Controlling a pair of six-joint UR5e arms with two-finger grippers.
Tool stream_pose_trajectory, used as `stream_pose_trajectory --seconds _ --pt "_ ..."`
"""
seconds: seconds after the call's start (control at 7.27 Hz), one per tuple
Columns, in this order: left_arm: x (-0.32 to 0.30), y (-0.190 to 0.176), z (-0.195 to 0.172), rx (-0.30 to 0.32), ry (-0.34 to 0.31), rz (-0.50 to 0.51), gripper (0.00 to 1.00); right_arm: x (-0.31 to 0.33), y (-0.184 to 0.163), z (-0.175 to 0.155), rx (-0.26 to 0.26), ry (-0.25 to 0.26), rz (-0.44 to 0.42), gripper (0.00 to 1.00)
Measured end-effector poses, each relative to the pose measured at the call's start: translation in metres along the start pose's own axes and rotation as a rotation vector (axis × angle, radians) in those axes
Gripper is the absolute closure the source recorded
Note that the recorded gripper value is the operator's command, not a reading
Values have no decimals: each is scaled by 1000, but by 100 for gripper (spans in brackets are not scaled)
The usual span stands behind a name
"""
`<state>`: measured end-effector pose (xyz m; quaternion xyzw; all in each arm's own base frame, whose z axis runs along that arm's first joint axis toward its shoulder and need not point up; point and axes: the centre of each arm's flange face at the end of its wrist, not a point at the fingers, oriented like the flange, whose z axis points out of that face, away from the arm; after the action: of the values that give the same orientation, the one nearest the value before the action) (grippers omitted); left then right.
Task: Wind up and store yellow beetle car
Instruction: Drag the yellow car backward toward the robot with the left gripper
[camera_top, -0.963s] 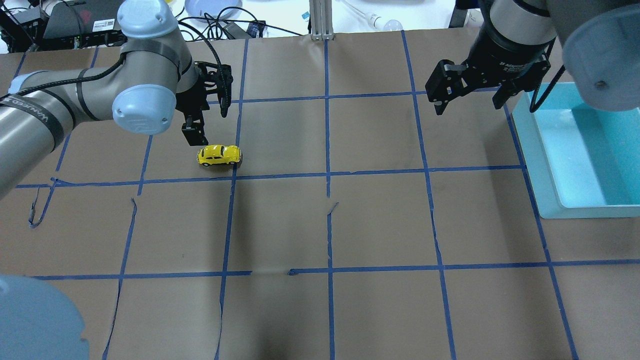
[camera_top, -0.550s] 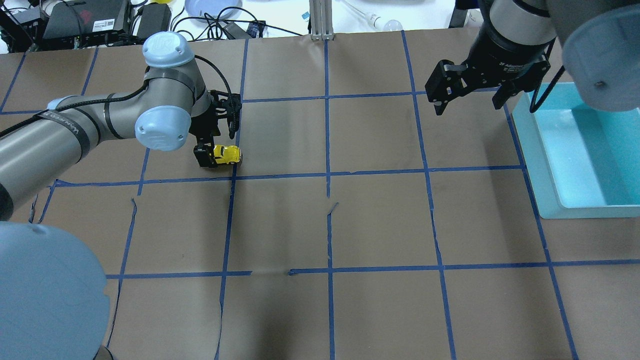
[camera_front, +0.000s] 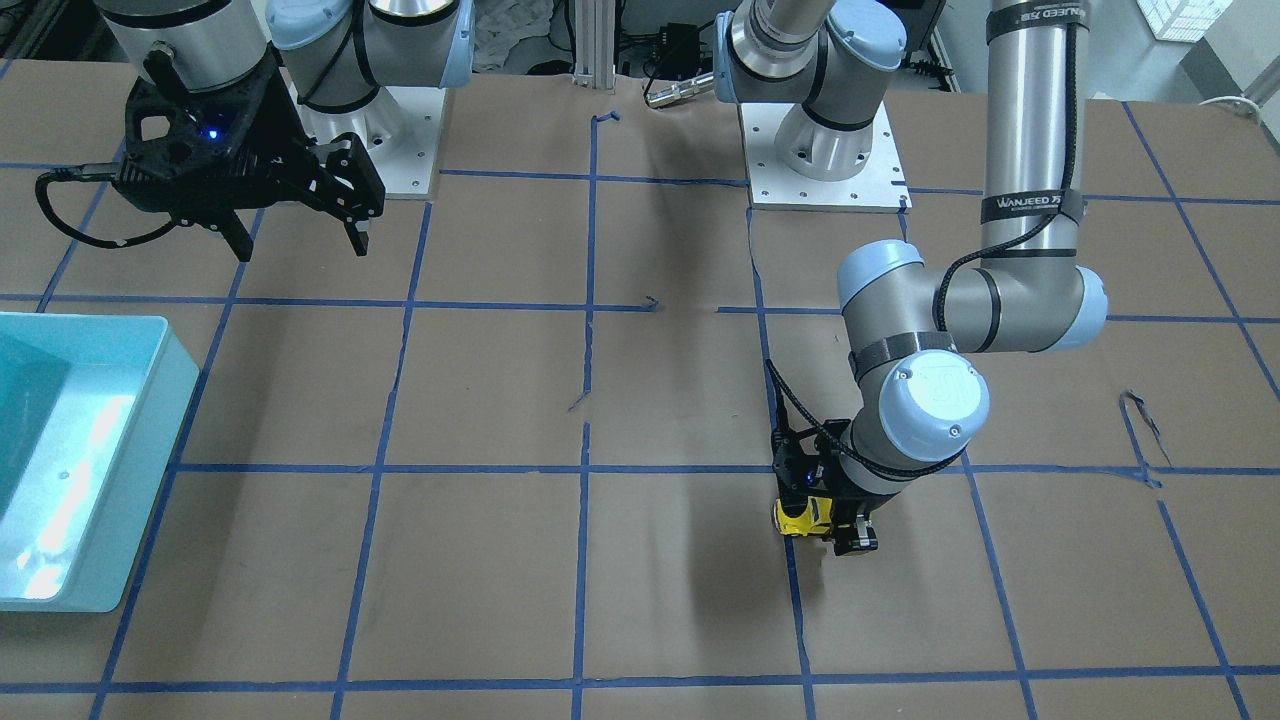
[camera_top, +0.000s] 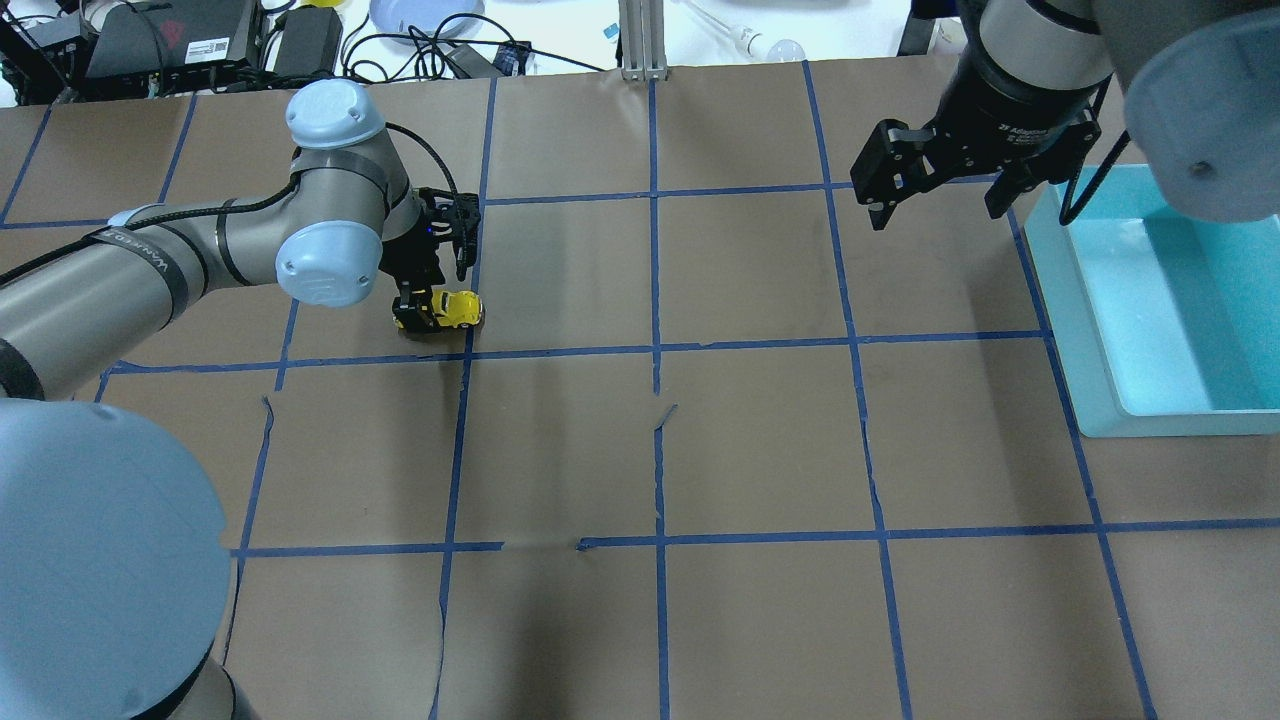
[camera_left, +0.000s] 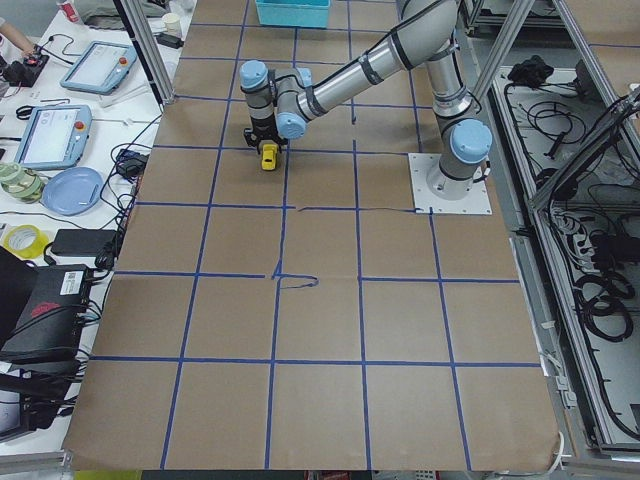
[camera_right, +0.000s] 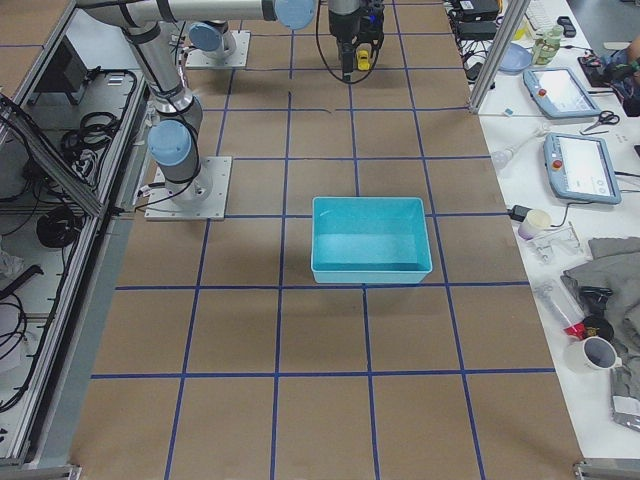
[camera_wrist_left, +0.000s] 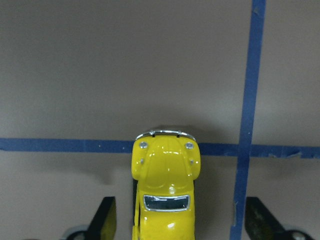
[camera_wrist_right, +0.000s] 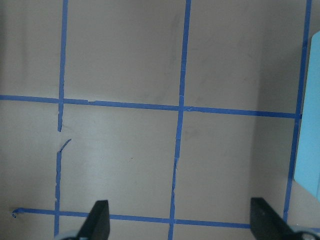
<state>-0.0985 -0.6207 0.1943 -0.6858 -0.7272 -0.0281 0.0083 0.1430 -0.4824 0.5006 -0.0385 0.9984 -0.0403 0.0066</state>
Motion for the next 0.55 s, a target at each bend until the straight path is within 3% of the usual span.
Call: stream_pose_trajectory --seconds 0.28,0.55 --pt "-1 5 3 1 4 -11 34 0 0 0 0 0 0 0" --pt "-2 5 3 3 3 -13 58 0 0 0 0 1 0 0"
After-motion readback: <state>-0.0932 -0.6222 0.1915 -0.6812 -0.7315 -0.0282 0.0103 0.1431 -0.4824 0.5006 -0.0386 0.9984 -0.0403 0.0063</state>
